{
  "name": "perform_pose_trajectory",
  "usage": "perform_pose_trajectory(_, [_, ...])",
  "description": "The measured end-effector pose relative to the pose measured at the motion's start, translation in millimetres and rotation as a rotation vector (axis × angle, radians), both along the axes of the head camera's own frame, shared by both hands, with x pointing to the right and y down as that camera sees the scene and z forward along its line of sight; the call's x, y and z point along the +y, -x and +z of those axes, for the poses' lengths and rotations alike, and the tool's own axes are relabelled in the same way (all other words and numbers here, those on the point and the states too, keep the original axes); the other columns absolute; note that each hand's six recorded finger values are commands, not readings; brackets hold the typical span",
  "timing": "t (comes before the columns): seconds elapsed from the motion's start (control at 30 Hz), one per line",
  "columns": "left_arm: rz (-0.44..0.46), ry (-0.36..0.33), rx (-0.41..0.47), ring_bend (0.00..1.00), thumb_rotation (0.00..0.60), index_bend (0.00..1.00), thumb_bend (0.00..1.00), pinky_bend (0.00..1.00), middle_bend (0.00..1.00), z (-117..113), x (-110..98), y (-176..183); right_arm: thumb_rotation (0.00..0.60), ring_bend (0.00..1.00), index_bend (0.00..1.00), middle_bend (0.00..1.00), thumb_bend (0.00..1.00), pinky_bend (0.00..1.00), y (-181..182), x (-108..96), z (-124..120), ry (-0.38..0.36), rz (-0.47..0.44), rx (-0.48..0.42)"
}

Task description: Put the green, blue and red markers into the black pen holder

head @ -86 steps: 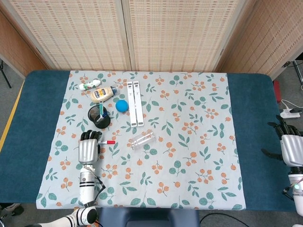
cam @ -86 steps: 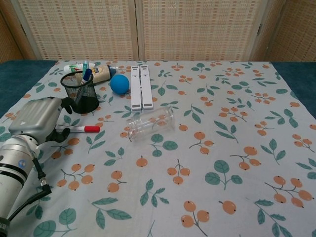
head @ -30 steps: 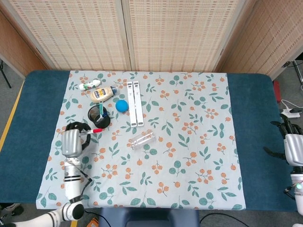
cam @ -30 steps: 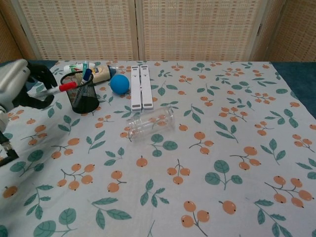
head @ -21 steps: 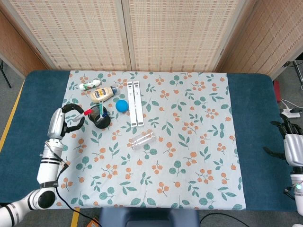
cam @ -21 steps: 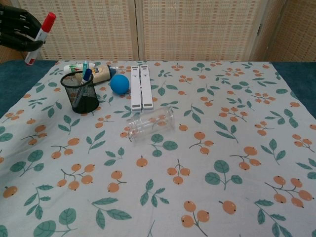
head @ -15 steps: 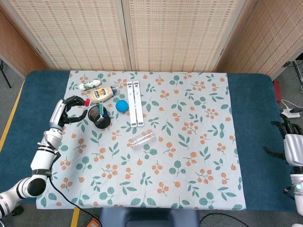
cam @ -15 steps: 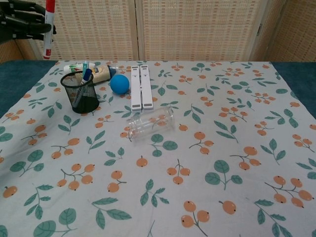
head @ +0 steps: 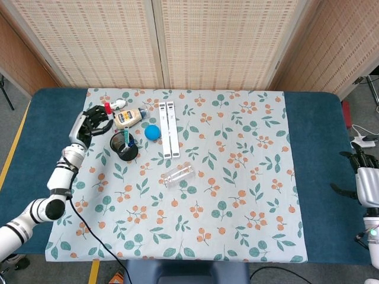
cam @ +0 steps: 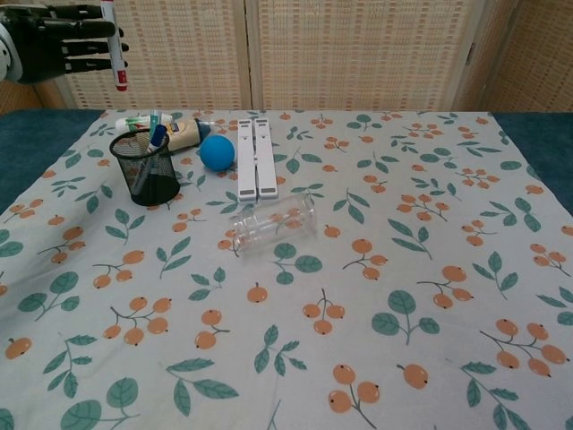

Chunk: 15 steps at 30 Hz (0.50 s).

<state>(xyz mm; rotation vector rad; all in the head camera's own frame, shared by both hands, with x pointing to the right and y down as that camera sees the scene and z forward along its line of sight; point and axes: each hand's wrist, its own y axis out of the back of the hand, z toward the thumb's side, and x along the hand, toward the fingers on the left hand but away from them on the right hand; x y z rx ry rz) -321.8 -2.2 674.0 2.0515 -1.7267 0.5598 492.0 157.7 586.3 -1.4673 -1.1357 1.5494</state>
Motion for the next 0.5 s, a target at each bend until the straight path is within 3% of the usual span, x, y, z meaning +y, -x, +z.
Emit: perform_pose_trajectory(0.5, [-0.033, 0.085, 0.049, 0.29, 0.6, 0.55, 0.36, 0.25, 0.61, 57, 25, -8, 0.6, 0.2, 0.24, 0.05, 0.03, 0.17, -1, 0, 2, 0.006, 0.001, 0.005])
